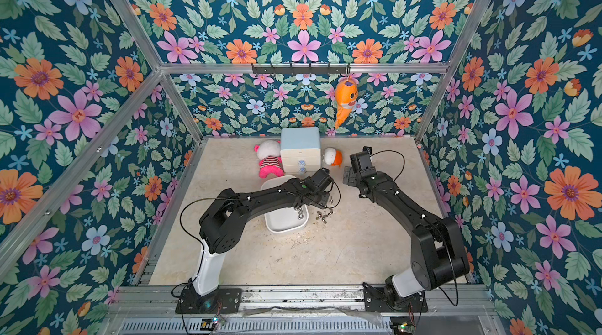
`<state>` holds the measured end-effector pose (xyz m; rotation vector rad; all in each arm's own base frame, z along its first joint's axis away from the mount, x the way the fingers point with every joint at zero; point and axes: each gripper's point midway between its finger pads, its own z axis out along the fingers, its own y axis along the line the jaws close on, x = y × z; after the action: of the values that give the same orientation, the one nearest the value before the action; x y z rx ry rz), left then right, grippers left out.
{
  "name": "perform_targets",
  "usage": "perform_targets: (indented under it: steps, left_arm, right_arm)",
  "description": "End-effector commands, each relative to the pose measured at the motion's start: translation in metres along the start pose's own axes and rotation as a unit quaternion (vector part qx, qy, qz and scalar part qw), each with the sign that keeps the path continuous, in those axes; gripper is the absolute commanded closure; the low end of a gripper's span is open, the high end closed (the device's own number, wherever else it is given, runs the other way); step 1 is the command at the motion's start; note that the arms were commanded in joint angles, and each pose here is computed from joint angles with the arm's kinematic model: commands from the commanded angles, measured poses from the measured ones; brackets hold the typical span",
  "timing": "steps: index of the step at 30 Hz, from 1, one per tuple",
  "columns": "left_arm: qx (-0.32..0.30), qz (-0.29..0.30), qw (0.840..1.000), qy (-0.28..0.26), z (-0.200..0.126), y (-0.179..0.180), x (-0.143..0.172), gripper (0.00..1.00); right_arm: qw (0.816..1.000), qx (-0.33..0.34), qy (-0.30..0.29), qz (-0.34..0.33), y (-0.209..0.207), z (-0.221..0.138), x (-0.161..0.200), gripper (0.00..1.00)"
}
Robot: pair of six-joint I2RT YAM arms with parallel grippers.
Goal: Take out the wing nut from the storage box
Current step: Place the wing nut at the center of the board.
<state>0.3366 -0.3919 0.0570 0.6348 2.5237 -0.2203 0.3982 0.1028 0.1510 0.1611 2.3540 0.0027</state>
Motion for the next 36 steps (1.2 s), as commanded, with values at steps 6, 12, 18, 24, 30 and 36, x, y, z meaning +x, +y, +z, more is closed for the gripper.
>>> perform_targets:
  steps: [6,12,18,24,30,36]
  left_arm:
    - [-0.003,-0.005,1.000,0.015,0.008,-0.004,0.012,0.93]
    - [-0.006,-0.007,1.000,0.025,0.013,-0.003,0.020,0.93]
    - [-0.008,-0.011,1.000,0.028,0.015,-0.002,0.024,0.91]
    - [-0.012,-0.013,1.000,0.025,0.012,0.000,0.023,0.83]
    - [-0.015,-0.013,1.000,0.017,0.004,0.000,0.016,0.76]
    - [-0.023,-0.018,0.999,-0.020,-0.025,0.003,-0.007,0.75]
  right_arm:
    - [1.000,0.001,-0.004,0.002,0.000,0.000,-0.002,0.01]
    - [1.000,0.001,-0.002,0.002,0.000,0.000,0.000,0.01]
    - [1.000,0.001,-0.001,0.002,0.000,0.000,0.001,0.01]
    - [1.000,-0.001,-0.003,0.003,0.000,0.000,0.001,0.01]
    - [1.000,-0.001,-0.004,0.004,0.000,0.000,0.001,0.01]
    - [1.000,-0.001,-0.003,0.004,-0.001,-0.001,0.002,0.01]
